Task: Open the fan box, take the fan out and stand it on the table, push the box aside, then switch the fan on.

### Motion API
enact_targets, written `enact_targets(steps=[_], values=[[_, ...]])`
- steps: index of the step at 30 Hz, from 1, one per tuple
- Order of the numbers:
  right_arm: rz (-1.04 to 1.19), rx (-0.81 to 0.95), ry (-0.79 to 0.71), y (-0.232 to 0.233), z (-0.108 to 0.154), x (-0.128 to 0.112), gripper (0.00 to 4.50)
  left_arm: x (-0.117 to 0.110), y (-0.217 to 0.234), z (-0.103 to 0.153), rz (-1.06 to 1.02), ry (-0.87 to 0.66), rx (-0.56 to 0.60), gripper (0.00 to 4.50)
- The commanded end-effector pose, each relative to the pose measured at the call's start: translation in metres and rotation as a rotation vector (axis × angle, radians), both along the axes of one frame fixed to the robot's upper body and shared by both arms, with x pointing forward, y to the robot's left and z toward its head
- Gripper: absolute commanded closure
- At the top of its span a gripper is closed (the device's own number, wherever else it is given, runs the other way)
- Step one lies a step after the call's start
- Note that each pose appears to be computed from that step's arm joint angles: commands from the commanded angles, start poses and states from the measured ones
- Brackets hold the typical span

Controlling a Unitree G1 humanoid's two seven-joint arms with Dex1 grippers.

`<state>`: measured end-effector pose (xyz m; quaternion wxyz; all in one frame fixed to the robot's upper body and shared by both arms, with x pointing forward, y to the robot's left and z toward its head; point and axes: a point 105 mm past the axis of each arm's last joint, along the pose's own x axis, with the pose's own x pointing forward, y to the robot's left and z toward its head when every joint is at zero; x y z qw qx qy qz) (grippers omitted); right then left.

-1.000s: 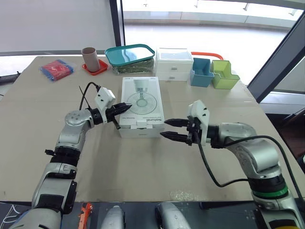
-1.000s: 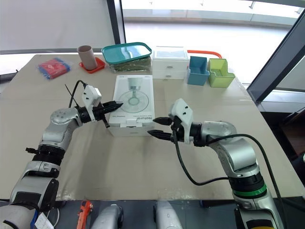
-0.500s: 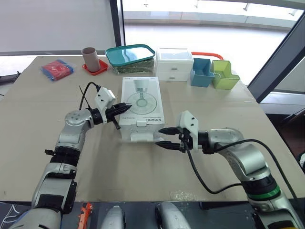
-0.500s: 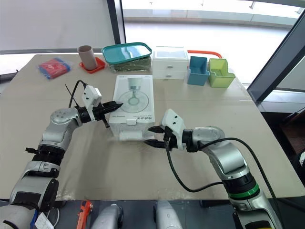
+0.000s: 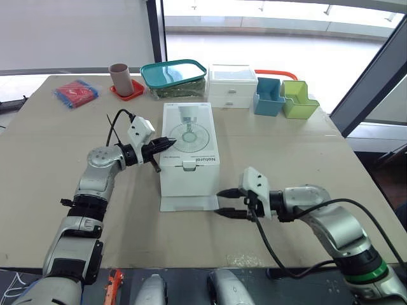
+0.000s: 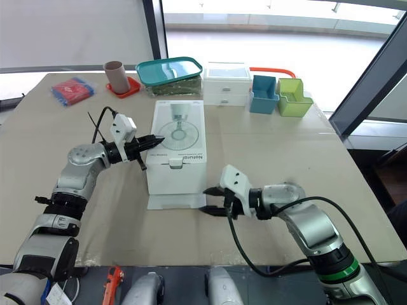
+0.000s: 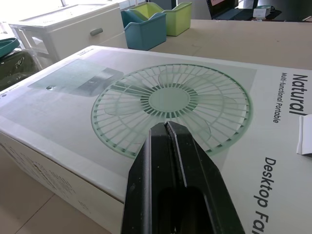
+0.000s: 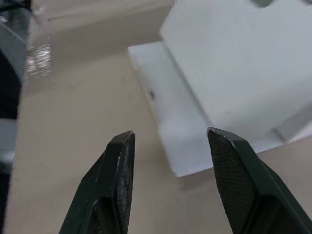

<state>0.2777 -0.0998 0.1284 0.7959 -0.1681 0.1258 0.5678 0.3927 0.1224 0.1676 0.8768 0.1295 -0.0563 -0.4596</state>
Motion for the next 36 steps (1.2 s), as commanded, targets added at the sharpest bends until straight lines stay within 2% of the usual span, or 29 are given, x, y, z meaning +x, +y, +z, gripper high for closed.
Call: enact_targets(steps=[1,9,13,20,24,29,36], values=[[-0.047,0.08,0.009,-0.01,0.016,0.003,2.1,0.0,-0.003,-0.003,-0.006,-0.002,0.029,4.5],[-0.054,0.043,0.043,-0.002,-0.003,0.007,2.1,0.001,-0.007,-0.005,-0.009,-0.001,0.021,4.5],[-0.088,-0.018,0.03,-0.004,-0.017,0.019,2.1,0.0,-0.006,-0.005,-0.01,-0.001,0.017,4.5],[-0.098,-0.036,0.019,-0.005,-0.023,0.031,2.1,-0.006,-0.004,-0.003,-0.035,0.009,-0.005,4.5],[-0.094,-0.044,0.015,-0.01,-0.023,0.031,2.1,-0.008,0.001,-0.007,-0.037,0.027,0.023,4.5],[-0.002,0.056,0.042,0.005,-0.003,0.016,2.1,-0.007,0.003,-0.011,-0.023,0.023,0.047,4.5],[0.068,0.094,0.03,0.012,0.012,0.004,2.1,-0.005,0.007,-0.009,-0.03,0.018,0.08,4.5]])
